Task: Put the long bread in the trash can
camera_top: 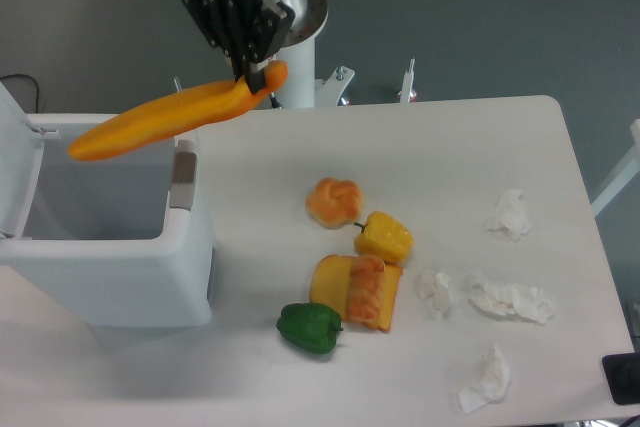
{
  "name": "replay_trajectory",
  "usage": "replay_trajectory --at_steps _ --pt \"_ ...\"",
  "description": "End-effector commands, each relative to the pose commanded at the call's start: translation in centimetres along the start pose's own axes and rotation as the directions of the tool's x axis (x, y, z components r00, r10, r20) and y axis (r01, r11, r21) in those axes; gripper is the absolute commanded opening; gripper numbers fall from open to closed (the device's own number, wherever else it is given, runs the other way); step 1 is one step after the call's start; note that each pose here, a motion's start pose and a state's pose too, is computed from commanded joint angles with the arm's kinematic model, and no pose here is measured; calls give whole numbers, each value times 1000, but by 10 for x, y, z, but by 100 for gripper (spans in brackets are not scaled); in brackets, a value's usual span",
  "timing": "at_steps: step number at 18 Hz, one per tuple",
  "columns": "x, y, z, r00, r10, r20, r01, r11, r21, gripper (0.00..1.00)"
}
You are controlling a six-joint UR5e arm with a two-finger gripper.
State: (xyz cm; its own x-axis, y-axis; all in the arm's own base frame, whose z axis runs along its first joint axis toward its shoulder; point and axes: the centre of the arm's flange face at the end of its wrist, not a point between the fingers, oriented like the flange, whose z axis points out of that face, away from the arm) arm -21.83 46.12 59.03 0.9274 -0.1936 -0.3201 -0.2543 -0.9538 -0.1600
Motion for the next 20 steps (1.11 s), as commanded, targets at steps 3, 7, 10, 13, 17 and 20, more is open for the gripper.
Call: replay_trajectory --at_steps 3,7,10,13,17,20 --pt "-1 -4 9 1000 -9 10 9 999 -35 2" --pt "-3 -17 8 999 -16 50 16 1000 -6 26" --pt "-7 -19 7 996 -18 83 18 1000 10 100" --pt "-7 -20 6 996 -25 80 24 1000 16 100" --pt "-6 -20 4 995 -57 78 55 998 25 100" --pt "-6 -20 8 996 -58 73 57 998 19 100"
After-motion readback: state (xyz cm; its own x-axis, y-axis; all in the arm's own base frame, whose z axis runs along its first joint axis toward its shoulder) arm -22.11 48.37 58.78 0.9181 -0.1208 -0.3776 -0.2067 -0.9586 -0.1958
